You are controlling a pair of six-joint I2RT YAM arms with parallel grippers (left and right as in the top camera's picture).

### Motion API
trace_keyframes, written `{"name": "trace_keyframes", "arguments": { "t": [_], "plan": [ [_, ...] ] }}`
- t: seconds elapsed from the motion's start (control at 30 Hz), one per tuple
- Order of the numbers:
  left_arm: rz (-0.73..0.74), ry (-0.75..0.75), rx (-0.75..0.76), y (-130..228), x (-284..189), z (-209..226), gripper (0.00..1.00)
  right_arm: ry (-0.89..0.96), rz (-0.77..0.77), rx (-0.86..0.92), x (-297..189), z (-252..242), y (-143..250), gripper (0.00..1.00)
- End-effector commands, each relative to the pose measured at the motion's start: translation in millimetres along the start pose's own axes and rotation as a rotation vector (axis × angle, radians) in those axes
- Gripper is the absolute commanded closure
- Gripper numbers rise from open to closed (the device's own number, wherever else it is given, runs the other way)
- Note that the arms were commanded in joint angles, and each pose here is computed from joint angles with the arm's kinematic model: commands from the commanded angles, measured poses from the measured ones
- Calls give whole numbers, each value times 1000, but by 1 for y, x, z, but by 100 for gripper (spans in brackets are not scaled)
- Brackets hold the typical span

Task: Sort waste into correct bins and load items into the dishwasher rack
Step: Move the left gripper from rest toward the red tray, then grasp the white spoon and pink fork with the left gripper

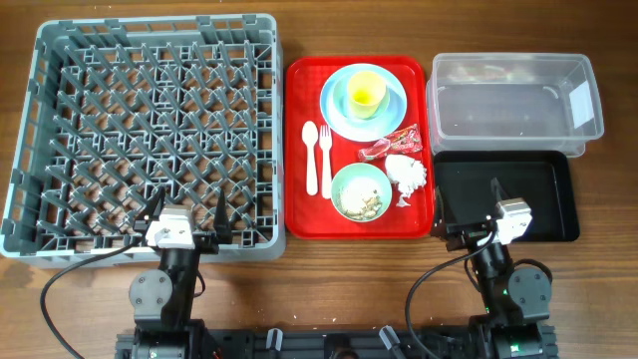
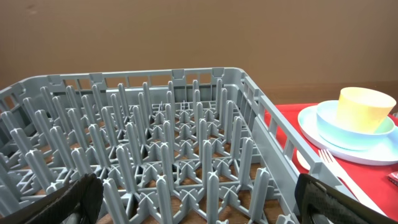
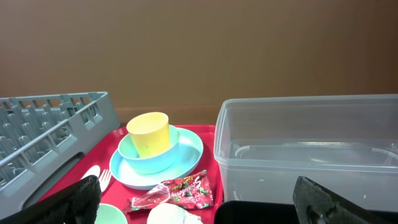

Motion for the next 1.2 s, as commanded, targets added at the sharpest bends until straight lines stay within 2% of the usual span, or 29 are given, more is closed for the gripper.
{"name": "trace_keyframes", "arguments": {
  "t": [0.0, 0.13, 0.2, 0.23, 0.3, 0.33, 0.43, 0.5, 0.57, 0.63, 0.67, 0.77, 0.83, 0.9, 0.97, 1.0, 1.03, 1.1, 1.17],
  "plan": [
    [0, 1, -7, 1, 0, 0, 0, 6, -11, -5, 0, -1, -2, 0],
    [5, 31, -8, 2, 0, -4, 0, 6, -11, -5, 0, -1, -2, 0],
    [-45, 73, -3, -10, -1, -12, 0, 6, -11, -4, 0, -1, -2, 0],
    [-99, 133, -4, -24, -3, -22, 0, 6, -11, -4, 0, -1, -2, 0],
    [-152, 166, -148, -54, -11, -27, 0, 6, -11, -5, 0, -1, -2, 0],
    [-154, 182, -210, -72, -18, -31, 0, 6, -11, -4, 0, -1, -2, 0],
    [-112, 241, -224, -120, -33, -46, 0, 6, -11, -4, 0, -1, -2, 0],
    [46, 276, -245, -159, -30, -61, 0, 6, -11, -5, 0, -1, -2, 0],
    [217, 328, -275, -175, -20, -75, 0, 6, -11, -5, 0, -1, -2, 0],
    [475, 363, -345, -186, -2, -89, 0, 6, -11, -4, 0, -1, -2, 0],
    [551, 384, -373, -195, 10, -95, 0, 6, -11, -5, 0, -1, -2, 0],
    [748, 611, -613, -226, 35, -135, 0, 6, -11, -4, 0, -1, -2, 0],
    [801, 665, -691, -222, 63, -142, 0, 6, -11, -5, 0, -1, -2, 0],
    [913, 577, -780, -192, 88, -138, 0, 6, -11, -4, 0, -1, -2, 0],
    [1053, 412, -834, -153, 98, -137, 0, 6, -11, -4, 0, -1, -2, 0],
    [1096, 325, -790, -132, 103, -137, 10, 6, -11, -4, 0, -1, -2, 0],
    [1120, 253, -723, -114, 107, -141, 33, 6, -11, -5, 0, -1, -2, 0],
    [1112, 154, -581, -92, 114, -151, 61, 6, -11, -5, 0, -1, -2, 0],
    [1058, 80, -419, -77, 122, -167, 63, 6, -11, -5, 0, -1, -2, 0]
  ]
}}
Point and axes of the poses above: each gripper's point midway between its finger pads, its own x axis out along the fingers, its own z axis along the line the jaws close on, y = z × x, the point moved 1 cm from there along -x, back along the fingers, and after that the axes turned 6 degrees about -x, right-handed, at the moved point
